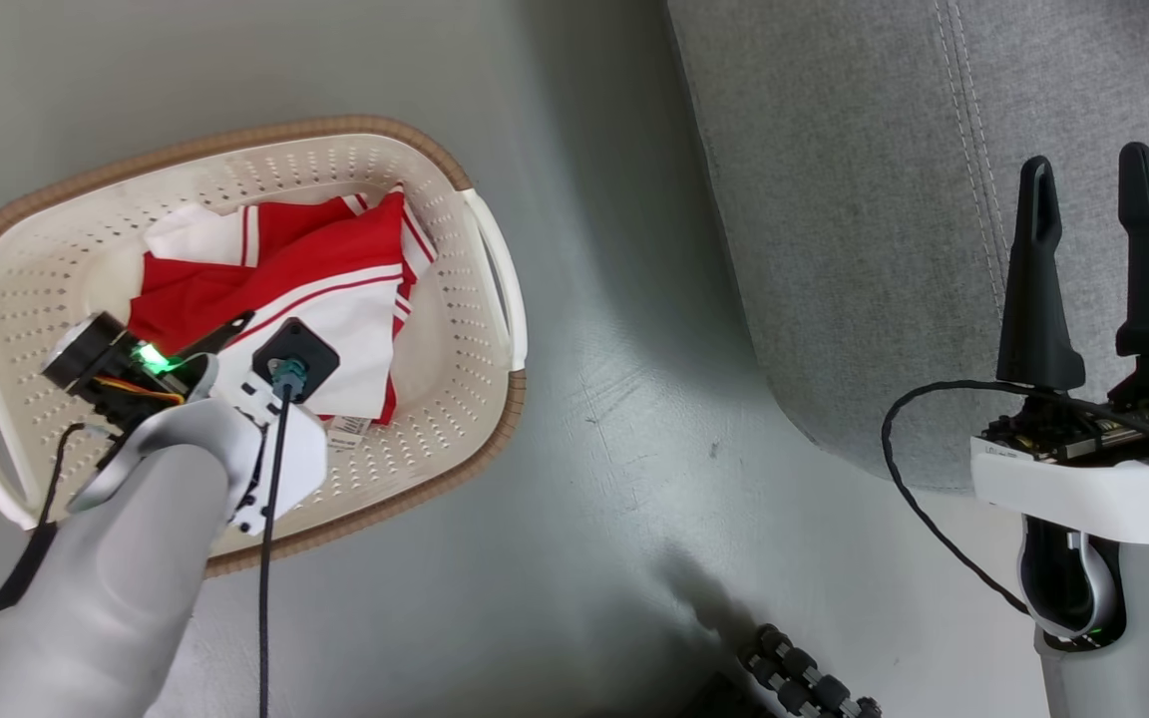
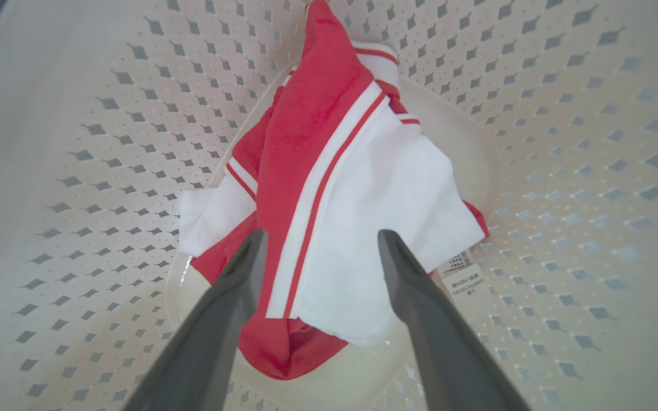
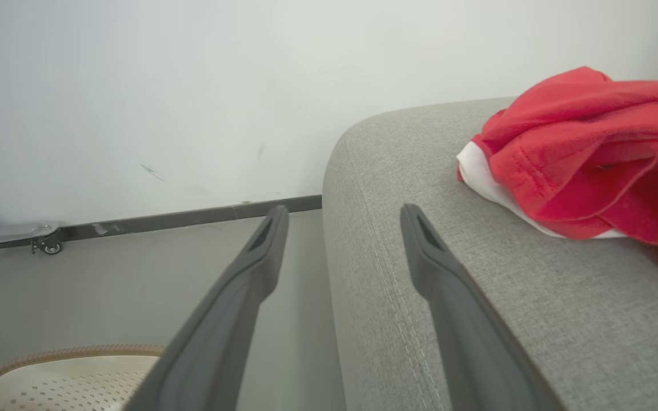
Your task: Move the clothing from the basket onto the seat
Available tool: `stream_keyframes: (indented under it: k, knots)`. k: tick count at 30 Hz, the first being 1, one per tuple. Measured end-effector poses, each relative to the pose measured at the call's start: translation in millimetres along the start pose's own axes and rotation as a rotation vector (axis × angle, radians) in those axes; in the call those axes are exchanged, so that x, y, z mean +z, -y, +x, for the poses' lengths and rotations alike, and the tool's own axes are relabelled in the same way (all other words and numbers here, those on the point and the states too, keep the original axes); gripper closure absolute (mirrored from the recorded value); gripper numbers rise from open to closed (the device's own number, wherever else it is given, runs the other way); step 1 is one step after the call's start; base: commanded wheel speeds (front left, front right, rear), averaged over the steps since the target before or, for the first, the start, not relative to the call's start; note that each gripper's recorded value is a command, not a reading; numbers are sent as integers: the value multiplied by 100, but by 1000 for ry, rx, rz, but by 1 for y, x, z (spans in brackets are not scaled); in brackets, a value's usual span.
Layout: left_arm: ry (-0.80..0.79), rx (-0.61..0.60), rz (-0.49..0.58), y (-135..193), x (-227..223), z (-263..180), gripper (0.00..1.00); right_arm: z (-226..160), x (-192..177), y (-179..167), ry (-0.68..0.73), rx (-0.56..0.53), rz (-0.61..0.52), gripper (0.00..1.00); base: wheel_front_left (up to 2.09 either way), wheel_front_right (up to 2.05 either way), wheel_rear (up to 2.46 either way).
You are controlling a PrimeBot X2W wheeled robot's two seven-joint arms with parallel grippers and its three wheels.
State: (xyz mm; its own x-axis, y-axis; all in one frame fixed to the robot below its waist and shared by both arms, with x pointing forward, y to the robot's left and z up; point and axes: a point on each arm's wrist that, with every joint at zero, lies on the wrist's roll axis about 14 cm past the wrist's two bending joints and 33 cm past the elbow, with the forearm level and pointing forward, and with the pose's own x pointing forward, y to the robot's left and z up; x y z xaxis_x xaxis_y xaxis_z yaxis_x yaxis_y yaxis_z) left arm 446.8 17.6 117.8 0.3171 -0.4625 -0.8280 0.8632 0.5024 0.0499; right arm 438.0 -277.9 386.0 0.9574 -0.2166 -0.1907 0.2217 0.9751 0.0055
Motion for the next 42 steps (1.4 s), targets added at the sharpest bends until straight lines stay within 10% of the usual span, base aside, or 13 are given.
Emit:
stream_keyframes:
  k: [42]
  knots:
    - [-253,-27,32,-2,-44,37,0,3,-21,10,-56,-27,-22,0,0,0,0]
